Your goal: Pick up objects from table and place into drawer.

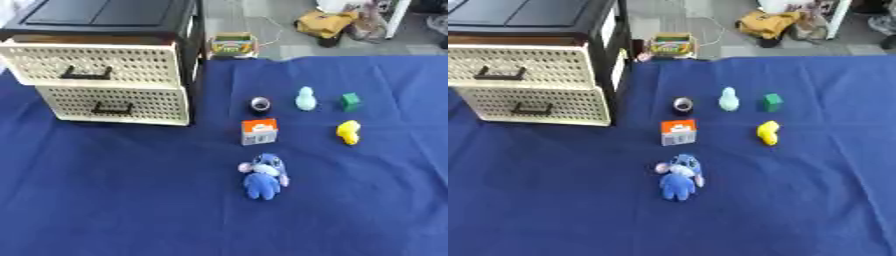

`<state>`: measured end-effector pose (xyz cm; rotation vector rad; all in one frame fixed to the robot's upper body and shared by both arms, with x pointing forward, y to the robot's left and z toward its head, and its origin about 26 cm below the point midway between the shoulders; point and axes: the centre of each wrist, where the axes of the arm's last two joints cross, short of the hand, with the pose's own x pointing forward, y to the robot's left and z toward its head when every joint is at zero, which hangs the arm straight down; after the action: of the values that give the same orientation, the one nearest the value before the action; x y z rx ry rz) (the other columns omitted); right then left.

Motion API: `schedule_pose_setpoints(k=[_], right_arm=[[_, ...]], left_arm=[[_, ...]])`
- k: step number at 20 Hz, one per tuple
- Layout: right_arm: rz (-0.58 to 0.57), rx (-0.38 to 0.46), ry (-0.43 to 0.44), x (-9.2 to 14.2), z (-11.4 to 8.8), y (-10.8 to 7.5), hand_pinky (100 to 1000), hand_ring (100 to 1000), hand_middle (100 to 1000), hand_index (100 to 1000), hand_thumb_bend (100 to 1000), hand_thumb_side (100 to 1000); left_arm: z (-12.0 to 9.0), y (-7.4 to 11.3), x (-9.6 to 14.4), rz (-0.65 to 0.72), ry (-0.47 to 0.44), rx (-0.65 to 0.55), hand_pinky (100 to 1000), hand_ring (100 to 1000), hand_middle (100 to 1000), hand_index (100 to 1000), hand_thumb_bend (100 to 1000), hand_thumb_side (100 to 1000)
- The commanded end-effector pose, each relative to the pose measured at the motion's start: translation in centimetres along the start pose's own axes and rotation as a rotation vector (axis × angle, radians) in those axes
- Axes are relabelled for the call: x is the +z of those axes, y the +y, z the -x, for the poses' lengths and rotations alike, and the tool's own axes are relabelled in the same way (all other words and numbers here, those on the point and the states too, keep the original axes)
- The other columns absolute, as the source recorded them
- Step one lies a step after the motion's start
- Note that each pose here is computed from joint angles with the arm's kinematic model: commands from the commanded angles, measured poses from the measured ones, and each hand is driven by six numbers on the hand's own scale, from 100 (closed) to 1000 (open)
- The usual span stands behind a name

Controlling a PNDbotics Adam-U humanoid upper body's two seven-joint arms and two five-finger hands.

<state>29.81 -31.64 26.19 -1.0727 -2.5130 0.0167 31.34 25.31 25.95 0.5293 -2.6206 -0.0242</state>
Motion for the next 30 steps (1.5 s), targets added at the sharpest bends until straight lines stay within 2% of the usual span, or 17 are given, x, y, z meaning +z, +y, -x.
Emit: schedule_pose_setpoints(k=[1, 4, 8, 17, 30], right_arm=[[-0.002, 0.013, -0.017, -0.2, -0.4, -0.3, 657, 667, 580, 771, 321, 895], [-0.001, 0.015, -0.003, 0.1, -0.2, -0.2, 657, 668, 581, 774, 324, 906], [0.002, 0.018, 0.003, 0.3, -0.2, -0.1, 661, 675, 588, 781, 350, 1000], [0.001, 0.011, -0.005, 0.4, -0.2, -0.1, 675, 690, 605, 801, 427, 1000], [-0.038, 0.013, -0.015, 0.6, 0.0, -0.2, 702, 716, 638, 851, 412, 1000]], left_arm=[[-0.2, 0.2, 0.3, -0.023, -0.026, 0.048, 640, 565, 577, 923, 100, 1000], [0.1, 0.0, 1.1, -0.026, -0.007, 0.074, 662, 590, 582, 925, 100, 1000], [0.2, -0.1, 1.4, -0.026, 0.003, 0.089, 682, 614, 587, 925, 100, 996], [0.1, -0.1, 1.3, -0.041, -0.007, 0.091, 686, 627, 595, 925, 100, 976], [0.0, -0.3, 1.0, -0.039, -0.039, 0.107, 694, 643, 602, 926, 100, 968]])
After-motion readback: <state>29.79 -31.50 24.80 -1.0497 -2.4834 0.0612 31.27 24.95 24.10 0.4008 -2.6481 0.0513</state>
